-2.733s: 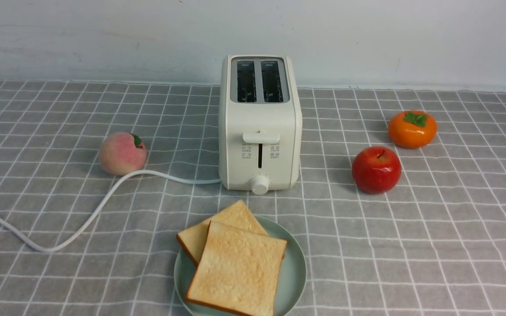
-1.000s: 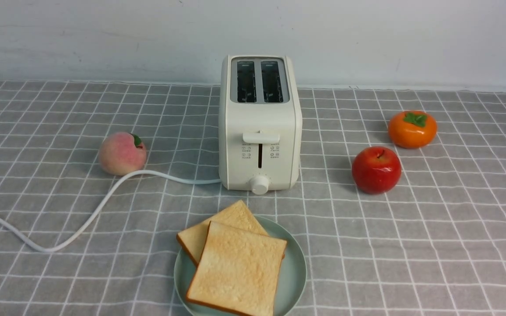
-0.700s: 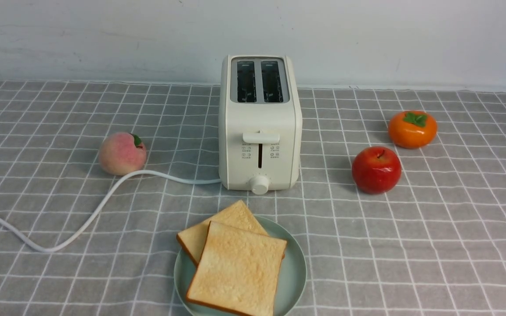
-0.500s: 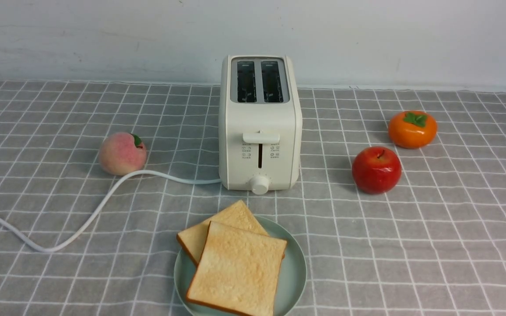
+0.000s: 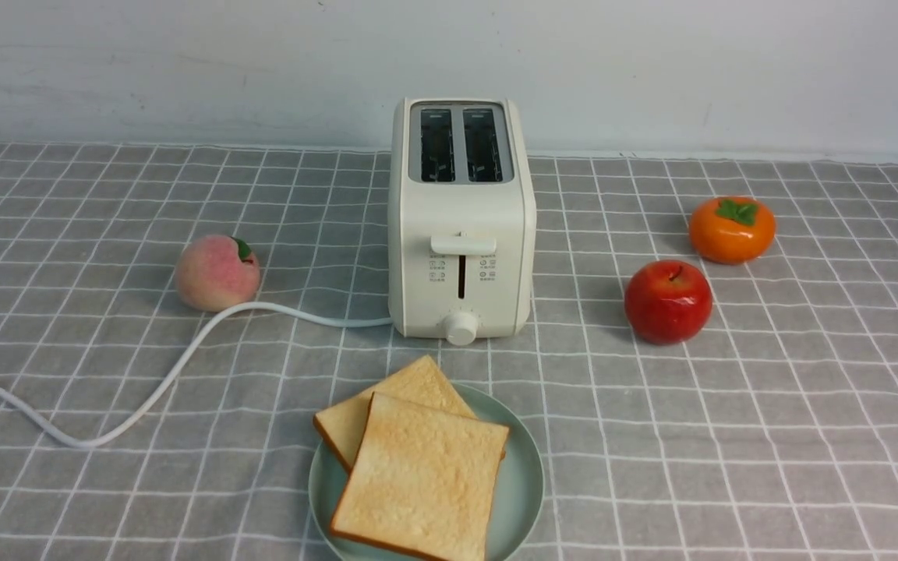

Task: Take toasted bread from bread machine on grey coffee table place on plate.

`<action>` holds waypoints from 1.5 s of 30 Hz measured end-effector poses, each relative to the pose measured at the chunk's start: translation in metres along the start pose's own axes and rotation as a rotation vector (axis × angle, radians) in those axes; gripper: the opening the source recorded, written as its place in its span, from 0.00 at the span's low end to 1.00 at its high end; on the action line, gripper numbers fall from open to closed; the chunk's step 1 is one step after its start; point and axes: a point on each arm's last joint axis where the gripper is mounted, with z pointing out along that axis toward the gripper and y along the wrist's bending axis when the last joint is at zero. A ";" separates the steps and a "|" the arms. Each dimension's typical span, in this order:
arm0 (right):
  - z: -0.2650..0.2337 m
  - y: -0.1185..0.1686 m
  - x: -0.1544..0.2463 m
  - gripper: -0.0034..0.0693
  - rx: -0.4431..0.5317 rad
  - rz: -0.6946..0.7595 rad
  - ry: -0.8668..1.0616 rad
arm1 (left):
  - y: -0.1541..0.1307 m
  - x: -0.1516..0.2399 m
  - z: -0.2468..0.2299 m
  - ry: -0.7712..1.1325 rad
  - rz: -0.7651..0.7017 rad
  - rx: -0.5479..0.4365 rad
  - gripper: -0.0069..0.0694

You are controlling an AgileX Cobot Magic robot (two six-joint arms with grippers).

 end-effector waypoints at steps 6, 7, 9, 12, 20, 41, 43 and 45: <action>0.000 -0.005 0.001 0.23 0.088 0.036 0.007 | 0.000 0.000 0.000 0.001 0.000 0.000 0.14; 0.000 -0.005 0.001 0.23 0.092 0.037 0.008 | 0.000 0.000 0.000 0.001 0.000 0.000 0.14; 0.000 -0.005 0.001 0.24 0.093 0.038 0.009 | 0.000 0.000 0.000 0.001 0.000 0.000 0.14; 0.000 -0.005 0.001 0.24 0.093 0.038 0.009 | 0.000 0.000 0.000 0.001 0.000 0.000 0.14; 0.000 -0.005 0.001 0.25 0.093 0.038 0.009 | 0.000 0.000 0.000 0.002 0.000 -0.001 0.16; 0.000 -0.005 0.001 0.29 0.093 0.037 0.009 | 0.000 0.000 0.000 0.002 0.000 -0.001 0.16; 0.000 -0.005 0.001 0.29 0.093 0.037 0.009 | 0.000 0.000 0.000 0.002 0.000 -0.001 0.17; 0.000 -0.005 0.001 0.29 0.093 0.037 0.009 | 0.000 0.000 0.000 0.002 0.000 -0.001 0.17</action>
